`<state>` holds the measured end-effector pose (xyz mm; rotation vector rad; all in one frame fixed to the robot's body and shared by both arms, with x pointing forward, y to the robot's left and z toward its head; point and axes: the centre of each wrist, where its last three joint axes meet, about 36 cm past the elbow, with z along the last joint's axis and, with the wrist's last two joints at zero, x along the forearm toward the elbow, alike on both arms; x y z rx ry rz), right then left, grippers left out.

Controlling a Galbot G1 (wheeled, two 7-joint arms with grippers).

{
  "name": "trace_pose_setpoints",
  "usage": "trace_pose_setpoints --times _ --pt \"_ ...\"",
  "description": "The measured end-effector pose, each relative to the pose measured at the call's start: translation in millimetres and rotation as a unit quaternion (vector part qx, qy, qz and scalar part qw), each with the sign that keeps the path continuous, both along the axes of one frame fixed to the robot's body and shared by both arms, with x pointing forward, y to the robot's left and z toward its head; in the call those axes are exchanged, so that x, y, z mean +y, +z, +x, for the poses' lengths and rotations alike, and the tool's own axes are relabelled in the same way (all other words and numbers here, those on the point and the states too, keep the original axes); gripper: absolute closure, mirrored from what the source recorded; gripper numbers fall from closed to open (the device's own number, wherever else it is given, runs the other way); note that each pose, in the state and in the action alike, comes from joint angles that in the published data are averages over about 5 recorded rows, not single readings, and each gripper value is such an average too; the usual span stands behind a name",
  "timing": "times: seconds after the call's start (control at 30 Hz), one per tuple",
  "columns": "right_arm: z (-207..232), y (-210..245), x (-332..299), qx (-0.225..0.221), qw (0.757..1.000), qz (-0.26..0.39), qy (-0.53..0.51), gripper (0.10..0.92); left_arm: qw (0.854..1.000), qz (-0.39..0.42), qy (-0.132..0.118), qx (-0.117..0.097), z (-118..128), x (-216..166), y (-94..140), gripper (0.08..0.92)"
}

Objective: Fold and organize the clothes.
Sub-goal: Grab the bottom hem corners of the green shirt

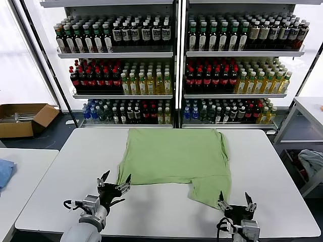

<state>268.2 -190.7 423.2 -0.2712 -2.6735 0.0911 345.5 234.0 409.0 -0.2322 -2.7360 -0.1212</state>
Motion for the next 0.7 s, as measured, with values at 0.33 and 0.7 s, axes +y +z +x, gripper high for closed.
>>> trace_pose_setpoints --times 0.33,0.7 --pt "7 -10 6 0.009 1.000 0.008 -0.009 0.200 1.000 -0.007 0.001 0.016 10 2 -10 0.177" --pt "15 -19 7 0.015 1.000 0.011 -0.011 0.200 1.000 -0.012 0.007 0.023 22 4 -25 0.177"
